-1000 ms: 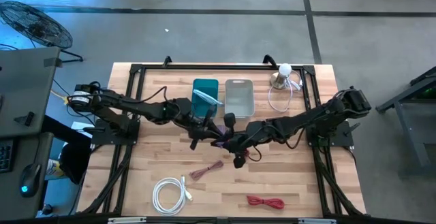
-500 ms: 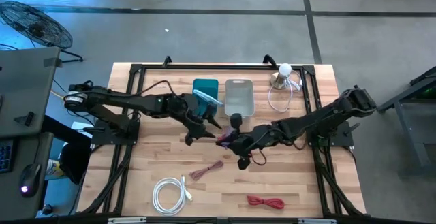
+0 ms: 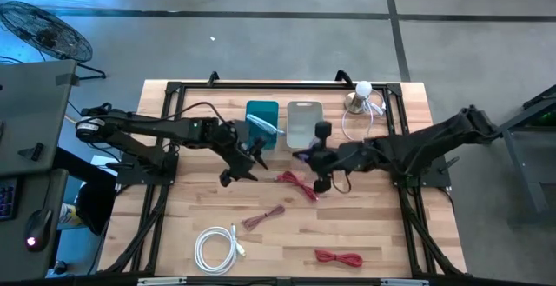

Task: Pick & Place USB Port
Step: Put the purple charger cable into the gray bin

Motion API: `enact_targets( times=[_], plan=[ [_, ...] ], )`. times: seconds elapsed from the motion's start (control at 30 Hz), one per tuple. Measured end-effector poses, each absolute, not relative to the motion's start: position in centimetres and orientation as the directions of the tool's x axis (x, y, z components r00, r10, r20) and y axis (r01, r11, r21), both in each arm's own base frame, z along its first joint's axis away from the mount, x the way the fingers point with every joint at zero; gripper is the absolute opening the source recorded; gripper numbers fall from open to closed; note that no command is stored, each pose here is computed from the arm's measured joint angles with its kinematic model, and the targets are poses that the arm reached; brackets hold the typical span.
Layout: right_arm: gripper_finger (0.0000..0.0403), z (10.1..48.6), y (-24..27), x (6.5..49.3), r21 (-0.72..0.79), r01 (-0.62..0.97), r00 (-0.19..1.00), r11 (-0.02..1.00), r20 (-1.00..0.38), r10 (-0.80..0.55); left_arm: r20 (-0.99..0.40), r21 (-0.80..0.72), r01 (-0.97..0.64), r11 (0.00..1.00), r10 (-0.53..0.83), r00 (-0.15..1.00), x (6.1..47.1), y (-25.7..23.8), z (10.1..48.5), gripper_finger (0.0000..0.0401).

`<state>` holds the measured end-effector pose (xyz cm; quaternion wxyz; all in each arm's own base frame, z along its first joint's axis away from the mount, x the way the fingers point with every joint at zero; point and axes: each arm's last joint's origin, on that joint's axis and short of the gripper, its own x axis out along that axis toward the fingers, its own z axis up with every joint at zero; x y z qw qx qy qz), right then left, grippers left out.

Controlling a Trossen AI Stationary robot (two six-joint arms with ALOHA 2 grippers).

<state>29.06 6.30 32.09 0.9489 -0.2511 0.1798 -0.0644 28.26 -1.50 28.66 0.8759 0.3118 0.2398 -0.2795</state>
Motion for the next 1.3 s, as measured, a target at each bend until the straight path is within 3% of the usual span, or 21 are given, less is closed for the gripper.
enact_targets(
  times=[0.2,0.6,0.87,1.3],
  plan=[
    [0.0,32.6,1.9,29.2,-0.452,0.065,0.92,0.89,-0.318,-0.229,-0.593,0.365,0.68,0.636,-0.404,0.696,28.1,-1.7,28.6,0.0216],
    [0.0,32.5,-6.1,28.7,-0.29,0.082,0.924,0.953,-0.337,-0.182,-0.604,0.347,0.686,0.639,-0.408,0.685,28.0,-1.7,28.4,0.0216],
    [0.0,29.0,-10.0,27.3,-0.173,0.105,0.949,0.979,-0.278,-0.151,-0.604,0.347,0.686,0.639,-0.408,0.685,28.0,-1.7,28.4,0.0216],
    [0.0,24.2,-11.3,25.3,-0.085,0.118,0.967,0.989,-0.217,-0.134,-0.581,0.375,0.671,0.64,-0.402,0.708,28.2,-1.7,28.6,0.0216]
  ],
)
